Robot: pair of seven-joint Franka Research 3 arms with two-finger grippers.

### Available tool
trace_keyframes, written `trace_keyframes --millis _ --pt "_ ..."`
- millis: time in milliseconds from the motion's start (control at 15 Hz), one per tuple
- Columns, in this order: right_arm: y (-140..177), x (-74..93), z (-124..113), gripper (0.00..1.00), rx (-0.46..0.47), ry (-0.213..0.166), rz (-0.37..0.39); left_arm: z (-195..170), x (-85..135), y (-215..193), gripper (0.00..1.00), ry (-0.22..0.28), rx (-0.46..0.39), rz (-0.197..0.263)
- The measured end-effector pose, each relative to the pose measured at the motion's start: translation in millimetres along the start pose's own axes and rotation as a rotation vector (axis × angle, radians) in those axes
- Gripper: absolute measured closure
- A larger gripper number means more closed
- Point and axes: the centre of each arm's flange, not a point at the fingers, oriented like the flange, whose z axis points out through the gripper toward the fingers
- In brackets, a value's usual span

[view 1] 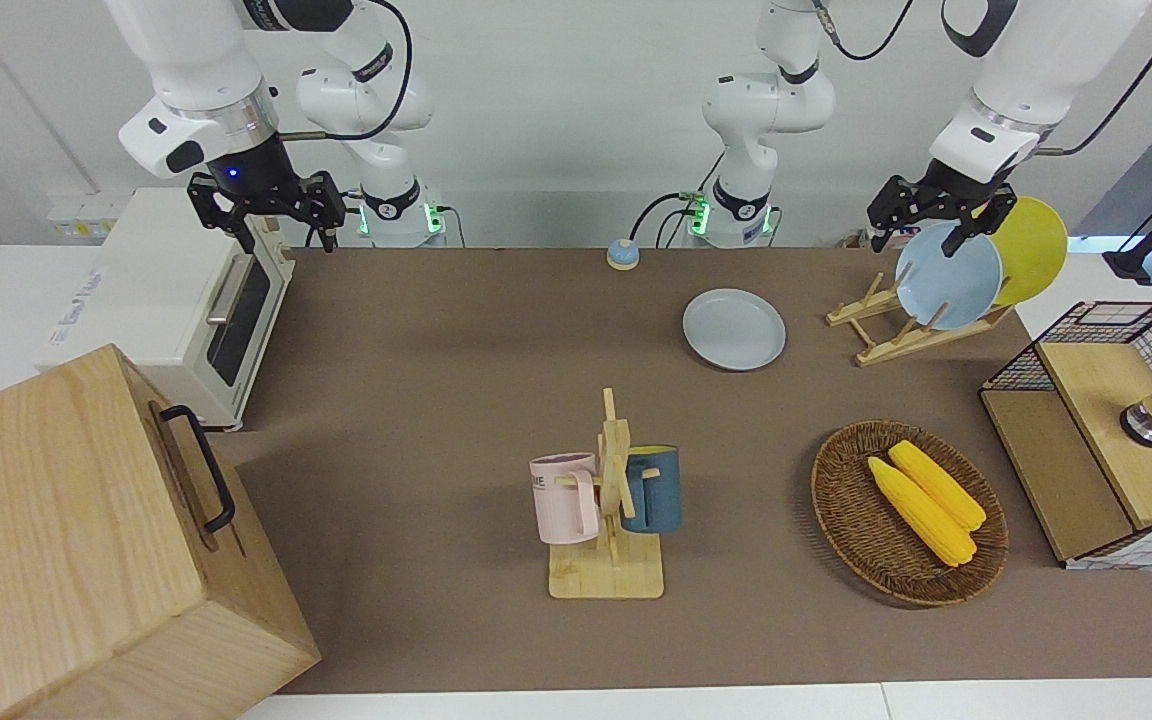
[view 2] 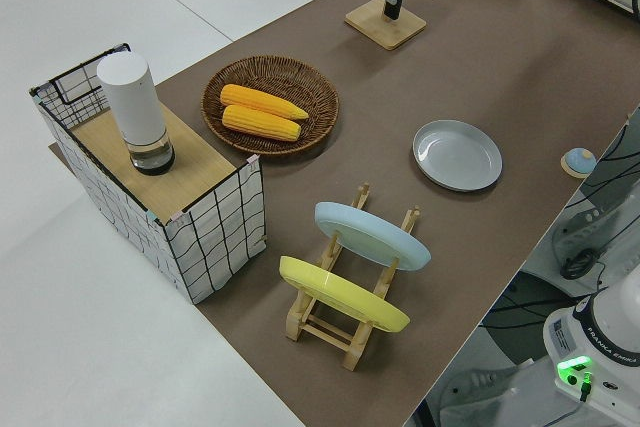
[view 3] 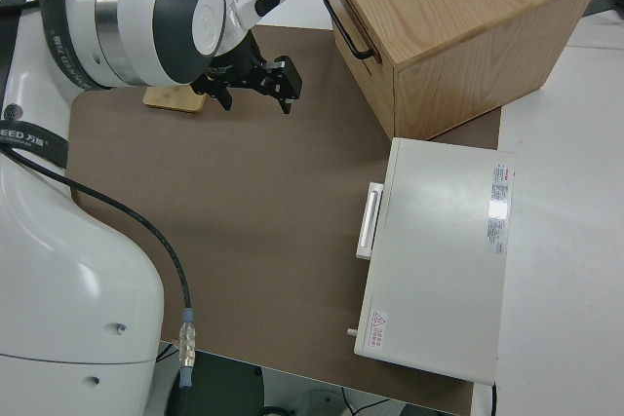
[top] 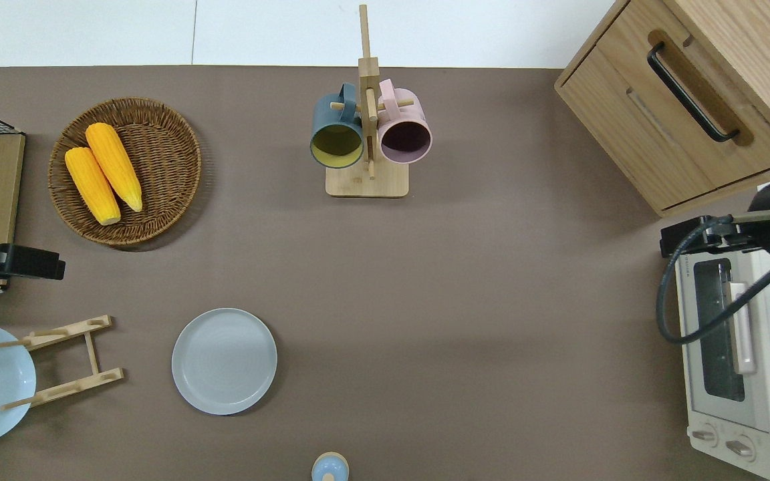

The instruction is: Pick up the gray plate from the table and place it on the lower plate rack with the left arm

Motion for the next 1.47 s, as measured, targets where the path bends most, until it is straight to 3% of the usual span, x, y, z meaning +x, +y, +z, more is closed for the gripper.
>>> trace_keyframes --millis 1467 --pt "0.0 0.0 0.0 0.01 0.000 0.000 0.000 4.8 0.2 2.1 0.00 -0.013 -0.002 0.004"
